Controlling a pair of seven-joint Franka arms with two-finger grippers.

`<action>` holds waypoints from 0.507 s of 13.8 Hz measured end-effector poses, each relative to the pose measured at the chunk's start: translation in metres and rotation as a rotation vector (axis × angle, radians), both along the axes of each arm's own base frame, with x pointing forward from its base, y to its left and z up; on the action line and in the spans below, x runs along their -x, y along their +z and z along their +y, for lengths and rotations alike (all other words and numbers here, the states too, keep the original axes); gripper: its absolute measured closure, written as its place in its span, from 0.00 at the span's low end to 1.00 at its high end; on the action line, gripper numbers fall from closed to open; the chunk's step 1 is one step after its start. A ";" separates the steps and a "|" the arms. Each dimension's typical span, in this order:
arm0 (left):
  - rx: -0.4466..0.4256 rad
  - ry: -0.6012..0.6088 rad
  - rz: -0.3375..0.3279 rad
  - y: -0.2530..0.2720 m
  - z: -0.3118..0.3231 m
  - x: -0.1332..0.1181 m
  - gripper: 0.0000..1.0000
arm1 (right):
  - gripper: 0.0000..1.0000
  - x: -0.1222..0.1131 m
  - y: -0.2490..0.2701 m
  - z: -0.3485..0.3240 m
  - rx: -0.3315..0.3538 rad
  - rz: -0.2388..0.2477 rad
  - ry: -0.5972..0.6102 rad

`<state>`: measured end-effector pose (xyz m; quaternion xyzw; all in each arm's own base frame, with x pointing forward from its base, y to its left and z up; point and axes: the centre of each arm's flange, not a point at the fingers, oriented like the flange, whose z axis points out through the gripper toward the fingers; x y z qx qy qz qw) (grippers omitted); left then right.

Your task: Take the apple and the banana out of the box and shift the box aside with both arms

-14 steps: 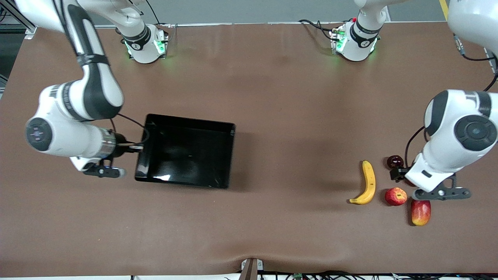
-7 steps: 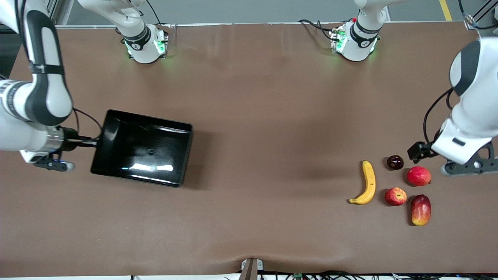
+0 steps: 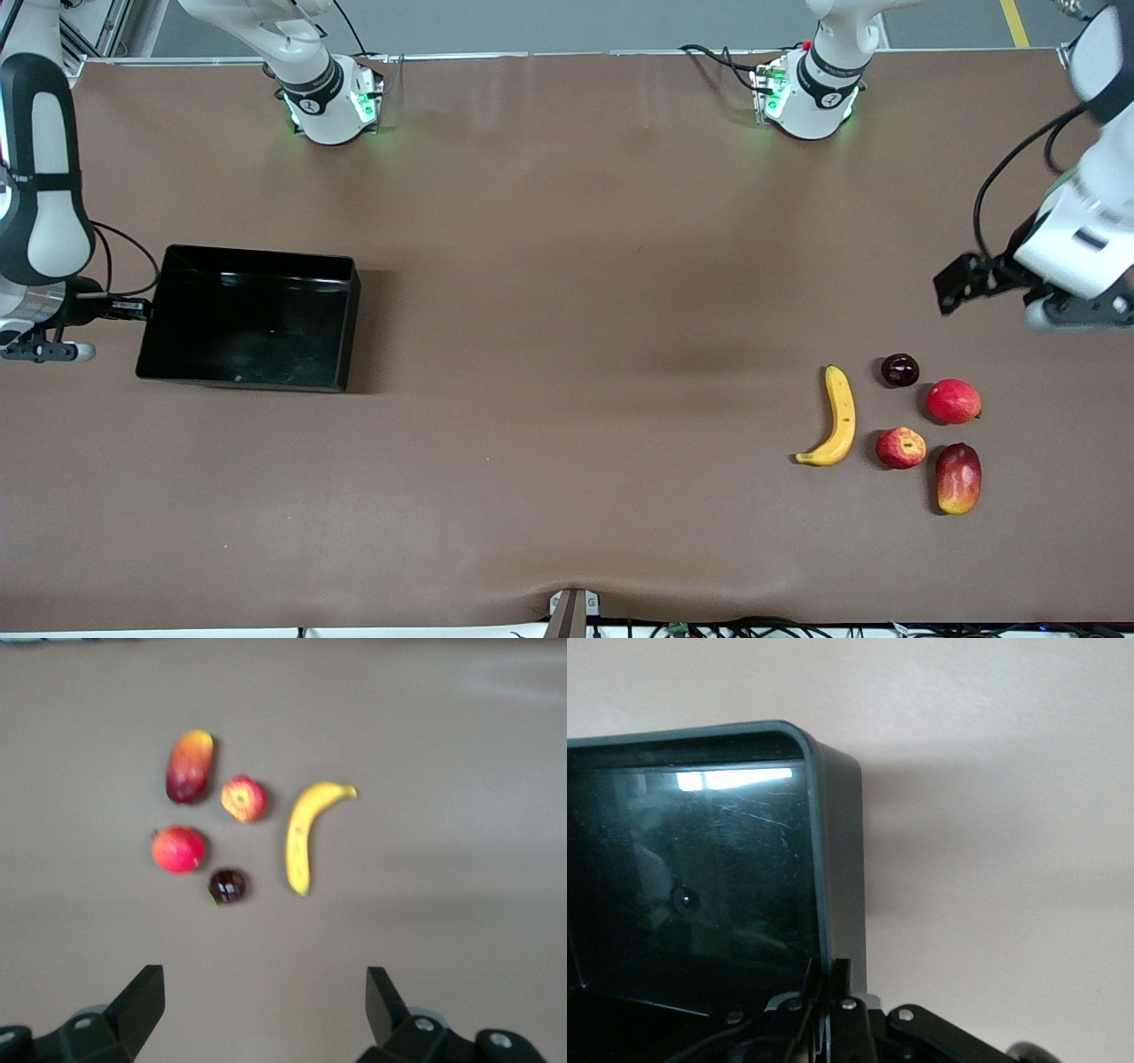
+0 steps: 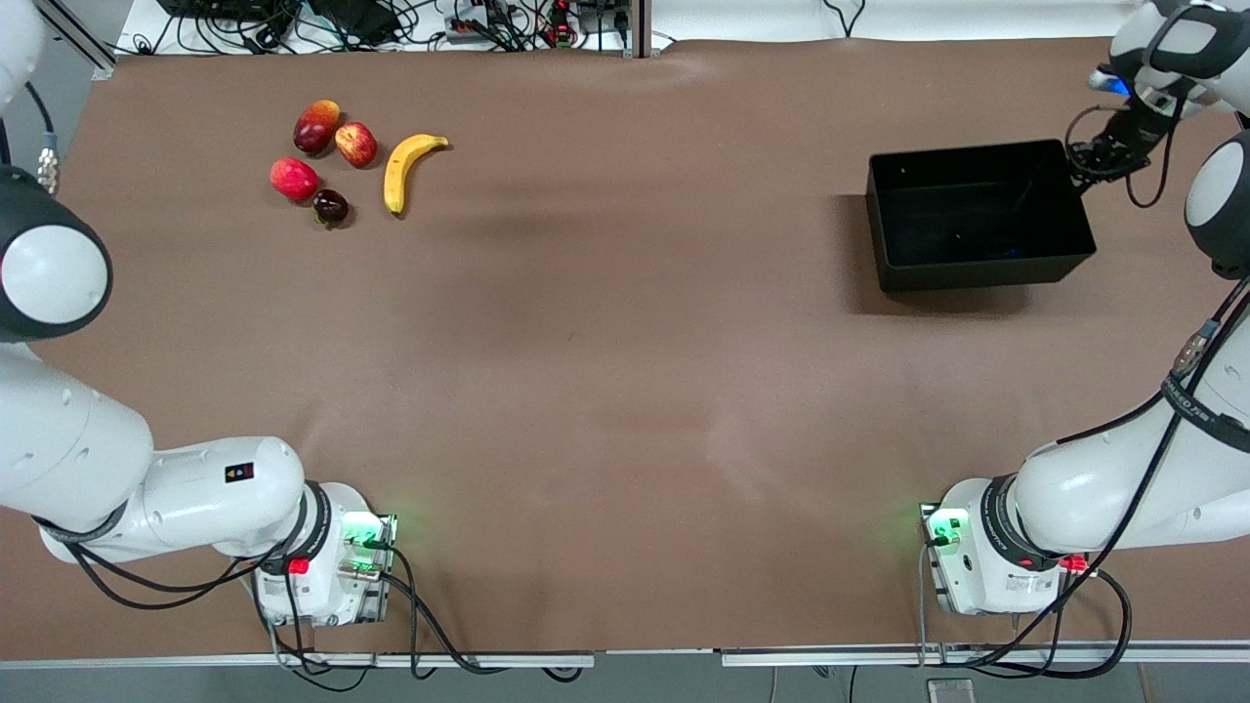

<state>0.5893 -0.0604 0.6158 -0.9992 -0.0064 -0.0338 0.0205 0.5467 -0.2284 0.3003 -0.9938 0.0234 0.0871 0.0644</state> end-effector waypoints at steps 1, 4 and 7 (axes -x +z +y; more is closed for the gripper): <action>0.013 0.005 0.010 0.010 -0.001 0.012 0.00 | 0.94 0.002 -0.009 -0.005 -0.013 0.003 -0.006; 0.011 0.002 0.017 0.019 -0.014 0.034 0.00 | 0.94 -0.001 -0.030 -0.005 -0.024 -0.012 -0.025; 0.008 0.000 0.041 0.007 -0.017 0.035 0.00 | 0.78 -0.003 -0.038 -0.006 -0.023 -0.017 -0.036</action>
